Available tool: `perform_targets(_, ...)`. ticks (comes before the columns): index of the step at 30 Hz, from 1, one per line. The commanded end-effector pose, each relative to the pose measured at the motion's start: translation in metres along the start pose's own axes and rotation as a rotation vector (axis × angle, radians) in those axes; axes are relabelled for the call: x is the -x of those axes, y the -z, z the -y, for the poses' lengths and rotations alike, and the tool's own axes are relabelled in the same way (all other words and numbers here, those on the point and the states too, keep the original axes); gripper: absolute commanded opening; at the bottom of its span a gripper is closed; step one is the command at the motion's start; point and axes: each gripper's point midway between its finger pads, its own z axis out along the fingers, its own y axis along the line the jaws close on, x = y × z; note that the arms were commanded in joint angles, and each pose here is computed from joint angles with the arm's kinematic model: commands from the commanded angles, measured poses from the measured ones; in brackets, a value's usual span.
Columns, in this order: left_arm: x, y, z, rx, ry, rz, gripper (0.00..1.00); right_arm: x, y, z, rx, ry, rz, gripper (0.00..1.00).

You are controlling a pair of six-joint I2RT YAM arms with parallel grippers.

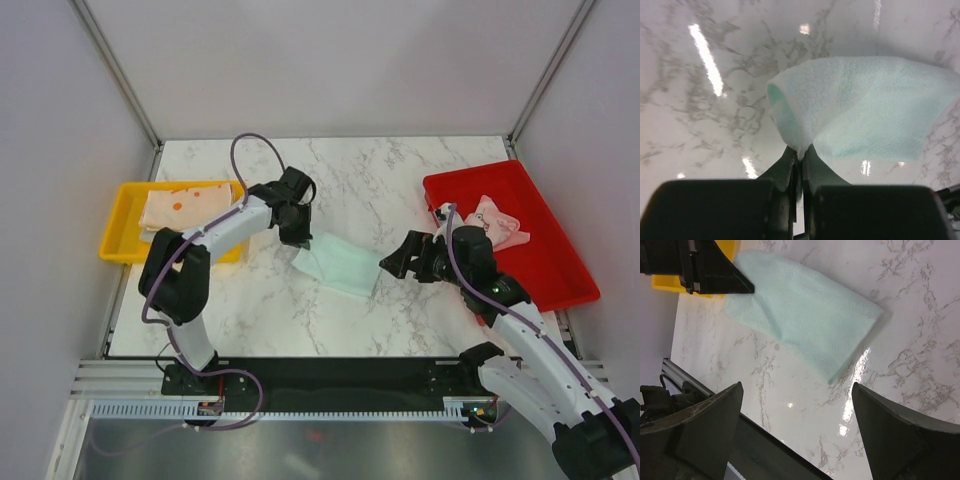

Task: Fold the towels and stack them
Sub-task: Neatly place the folded towel into the bin

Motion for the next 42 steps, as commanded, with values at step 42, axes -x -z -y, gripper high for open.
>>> perform_targets(42,0.161,0.186,-0.303,0.649,0.126,0.285,0.02,0.013,-0.050,0.016,-0.053,0.089,-0.095,0.98)
